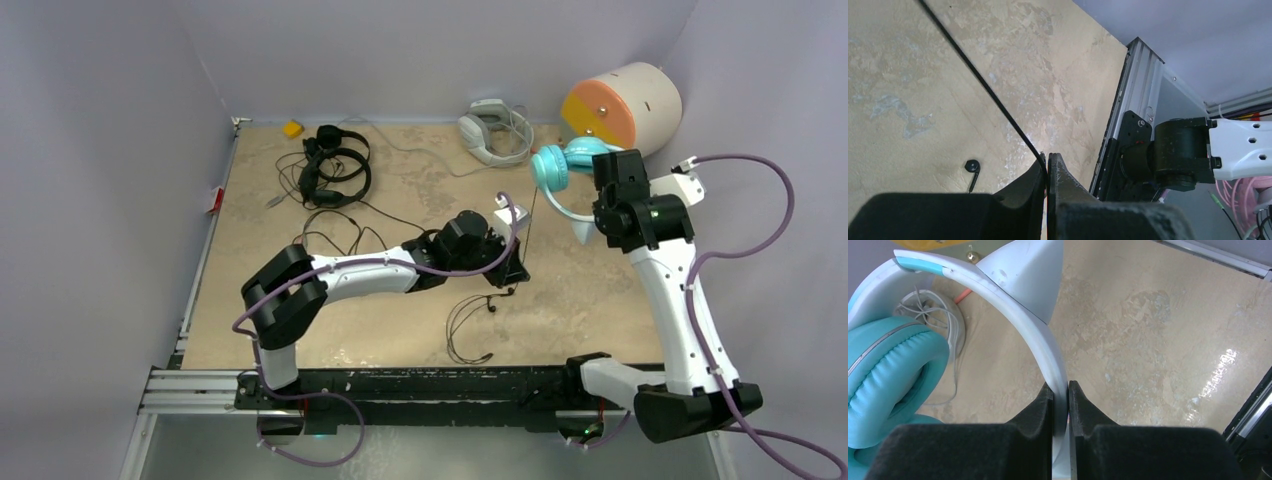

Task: Wrap the headphones
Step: Wrap the headphones cable around the headphones.

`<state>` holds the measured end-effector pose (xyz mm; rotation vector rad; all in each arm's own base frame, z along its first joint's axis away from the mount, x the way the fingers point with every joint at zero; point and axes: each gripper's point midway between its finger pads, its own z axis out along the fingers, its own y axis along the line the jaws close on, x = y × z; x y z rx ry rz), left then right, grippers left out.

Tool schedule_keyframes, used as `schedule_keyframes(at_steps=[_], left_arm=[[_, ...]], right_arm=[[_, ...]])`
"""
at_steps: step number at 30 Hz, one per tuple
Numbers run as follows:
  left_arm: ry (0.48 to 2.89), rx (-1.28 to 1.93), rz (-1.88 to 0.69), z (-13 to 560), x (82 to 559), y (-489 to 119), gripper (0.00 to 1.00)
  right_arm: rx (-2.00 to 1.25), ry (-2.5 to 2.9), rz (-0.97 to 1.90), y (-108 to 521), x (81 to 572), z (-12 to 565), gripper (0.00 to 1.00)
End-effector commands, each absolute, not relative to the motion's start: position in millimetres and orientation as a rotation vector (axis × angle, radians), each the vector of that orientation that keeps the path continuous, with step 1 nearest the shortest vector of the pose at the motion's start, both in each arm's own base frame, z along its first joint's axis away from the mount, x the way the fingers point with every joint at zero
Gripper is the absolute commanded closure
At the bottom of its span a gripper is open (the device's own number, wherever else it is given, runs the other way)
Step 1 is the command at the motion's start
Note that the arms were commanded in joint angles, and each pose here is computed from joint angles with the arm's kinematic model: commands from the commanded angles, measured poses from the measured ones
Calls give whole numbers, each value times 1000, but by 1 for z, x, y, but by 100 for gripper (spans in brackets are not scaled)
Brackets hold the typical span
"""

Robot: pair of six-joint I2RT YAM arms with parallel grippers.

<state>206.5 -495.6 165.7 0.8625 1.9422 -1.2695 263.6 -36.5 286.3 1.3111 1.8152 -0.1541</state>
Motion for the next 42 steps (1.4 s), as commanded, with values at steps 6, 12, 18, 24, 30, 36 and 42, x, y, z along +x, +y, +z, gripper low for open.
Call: schedule_keyframes(at_steps=[6, 12, 18, 24, 30, 36, 42], left_arm=[[1948, 945, -1037, 178, 203, -493, 100], [1949, 1008, -880, 198, 206, -474, 100], [1880, 1085, -784, 226, 207, -458, 100], [1829, 1119, -705, 248, 211, -443, 100], [1773, 1132, -483, 263, 233, -417, 100], [1669, 1155, -441, 277, 239, -405, 100], [1650, 1145, -530, 284, 250, -392, 100]], right_arm=[[1365, 1711, -163, -42, 286, 280, 100], [1284, 1790, -205, -37, 303, 255, 100], [1248, 1965, -267, -24, 310, 213, 100], [1149, 2080, -328, -9, 311, 187, 100], [856, 2162, -320, 16, 316, 177, 100], [436, 2230, -200, 49, 313, 181, 100], [71, 2231, -19, 81, 298, 192, 100]])
